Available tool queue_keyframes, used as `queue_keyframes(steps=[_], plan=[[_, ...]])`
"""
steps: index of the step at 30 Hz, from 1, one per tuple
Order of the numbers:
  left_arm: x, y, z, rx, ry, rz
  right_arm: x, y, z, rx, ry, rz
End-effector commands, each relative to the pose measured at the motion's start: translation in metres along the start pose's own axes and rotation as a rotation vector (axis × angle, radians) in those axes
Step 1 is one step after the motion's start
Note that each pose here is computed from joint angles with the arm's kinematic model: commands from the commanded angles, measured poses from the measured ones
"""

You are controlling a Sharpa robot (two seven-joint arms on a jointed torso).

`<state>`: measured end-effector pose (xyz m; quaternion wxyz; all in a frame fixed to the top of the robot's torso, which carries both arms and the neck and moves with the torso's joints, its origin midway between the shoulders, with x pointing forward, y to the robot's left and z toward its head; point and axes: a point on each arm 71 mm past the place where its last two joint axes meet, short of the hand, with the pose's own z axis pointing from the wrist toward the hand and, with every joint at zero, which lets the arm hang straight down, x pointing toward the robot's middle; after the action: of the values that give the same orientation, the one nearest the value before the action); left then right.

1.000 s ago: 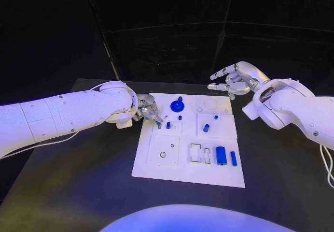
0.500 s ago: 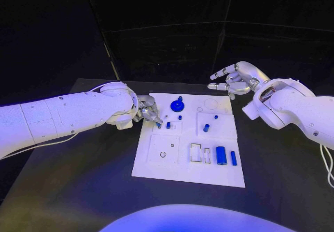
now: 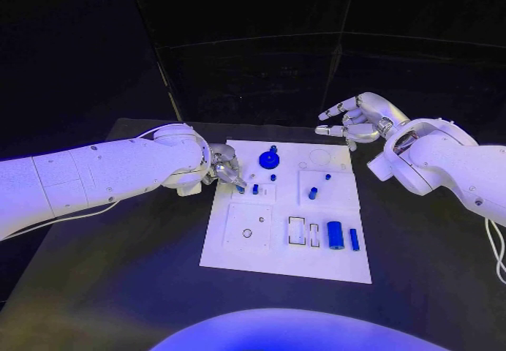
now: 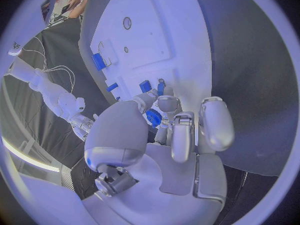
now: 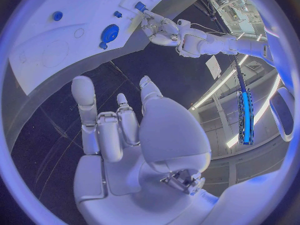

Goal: Assemble the parts on the task board

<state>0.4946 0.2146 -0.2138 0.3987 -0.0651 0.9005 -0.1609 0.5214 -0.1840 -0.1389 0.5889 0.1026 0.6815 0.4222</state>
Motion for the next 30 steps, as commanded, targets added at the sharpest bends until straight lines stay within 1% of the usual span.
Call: queue_keyframes(steps=[1, 16, 25, 30], plan=[[0.0014, -0.0001, 0.0002, -0.012, 0.013, 0.016, 0.0, 0.0016, 0.0005, -0.01, 0.005, -0.001], [0.0034, 0.0006, 0.0006, -0.019, 0.031, 0.025, 0.0, 0.0014, 0.0008, -0.01, 0.005, -0.001], [0.0055, -0.0022, 0.0007, -0.013, 0.039, 0.03, 0.0004, 0.0016, 0.0011, -0.011, 0.006, -0.001], [0.006, -0.002, 0.001, -0.014, 0.041, 0.03, 0.0006, 0.0016, 0.0013, -0.011, 0.007, -0.001]])
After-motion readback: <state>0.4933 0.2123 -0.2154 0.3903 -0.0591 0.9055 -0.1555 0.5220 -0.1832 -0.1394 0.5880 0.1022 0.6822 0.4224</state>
